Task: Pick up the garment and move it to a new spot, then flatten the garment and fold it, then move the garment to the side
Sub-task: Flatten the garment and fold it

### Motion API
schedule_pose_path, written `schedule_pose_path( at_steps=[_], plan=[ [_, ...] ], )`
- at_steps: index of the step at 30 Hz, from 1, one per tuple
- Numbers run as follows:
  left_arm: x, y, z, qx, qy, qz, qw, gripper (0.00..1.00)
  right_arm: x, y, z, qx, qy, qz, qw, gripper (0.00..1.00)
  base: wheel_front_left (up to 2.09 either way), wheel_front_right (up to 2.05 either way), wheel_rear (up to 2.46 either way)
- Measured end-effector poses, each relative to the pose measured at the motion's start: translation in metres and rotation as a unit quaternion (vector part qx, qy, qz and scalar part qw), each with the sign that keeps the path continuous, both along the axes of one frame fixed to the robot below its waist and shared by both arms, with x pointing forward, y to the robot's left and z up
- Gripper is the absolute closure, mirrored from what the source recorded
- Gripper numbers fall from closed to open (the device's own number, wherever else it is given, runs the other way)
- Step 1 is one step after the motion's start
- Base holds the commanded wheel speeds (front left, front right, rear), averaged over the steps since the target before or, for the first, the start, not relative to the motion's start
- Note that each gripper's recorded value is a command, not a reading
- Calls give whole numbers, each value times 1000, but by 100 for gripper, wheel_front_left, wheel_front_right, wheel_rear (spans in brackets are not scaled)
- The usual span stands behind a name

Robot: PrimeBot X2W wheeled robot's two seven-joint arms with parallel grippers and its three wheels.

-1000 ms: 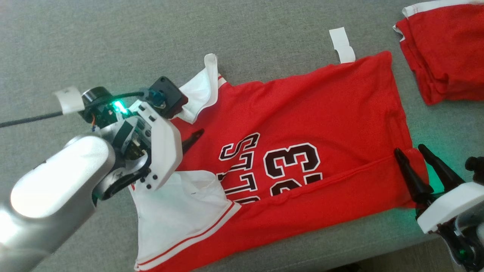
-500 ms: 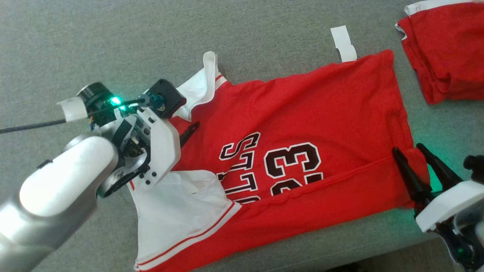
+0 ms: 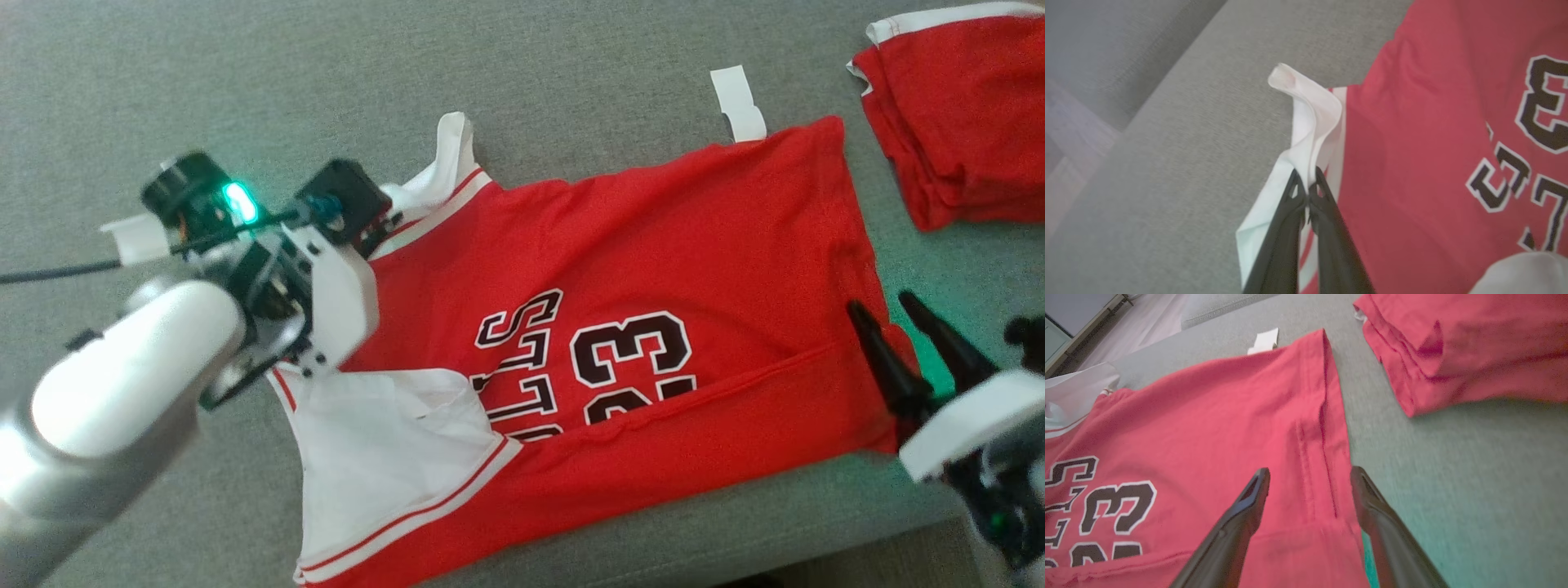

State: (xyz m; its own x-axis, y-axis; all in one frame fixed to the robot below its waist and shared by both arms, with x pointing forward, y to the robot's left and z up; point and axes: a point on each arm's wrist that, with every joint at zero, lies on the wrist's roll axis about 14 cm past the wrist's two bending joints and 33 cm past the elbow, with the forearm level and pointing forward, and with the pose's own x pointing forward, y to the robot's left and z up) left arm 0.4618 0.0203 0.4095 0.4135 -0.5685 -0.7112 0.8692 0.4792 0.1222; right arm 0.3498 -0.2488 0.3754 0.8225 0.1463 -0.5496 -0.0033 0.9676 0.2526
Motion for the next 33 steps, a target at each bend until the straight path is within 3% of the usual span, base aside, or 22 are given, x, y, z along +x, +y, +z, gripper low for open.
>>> schedule_pose_path(
  at_steps=[6, 11, 19, 23, 24, 26, 30, 31, 33],
  plan=[
    [34, 13, 25, -1, -68, 20, 998, 100, 53, 7, 26, -10, -19, 41, 999, 0, 0, 0, 0],
    [46, 25, 24, 8, -84, 31, 996, 100, 93, -3, 26, -36, 17, 50, 998, 0, 0, 0, 0],
    [54, 26, 23, 5, -90, 36, 995, 100, 120, -5, 10, -66, 60, 60, 994, 0, 0, 0, 0],
    [53, 32, 18, 12, -85, 42, 995, 100, 122, 3, 1, -56, 79, 67, 993, 9, 0, 0, 0],
    [53, 33, 18, 11, -85, 43, 995, 100, 121, 5, -1, -54, 83, 68, 993, 15, 0, 0, 0],
    [53, 34, 18, 12, -84, 46, 995, 100, 119, 6, -6, -50, 91, 67, 992, 35, 0, 0, 0],
    [56, 36, 22, 7, -92, 49, 995, 100, 123, 9, -7, -48, 84, 70, 993, 94, 0, 0, 0],
    [56, 38, 22, 7, -93, 51, 994, 100, 126, 10, -5, -47, 79, 70, 993, 100, 0, 0, 0],
    [57, 40, 21, 8, -93, 52, 994, 100, 132, 11, -1, -47, 69, 71, 994, 100, 0, 0, 0]
  ],
)
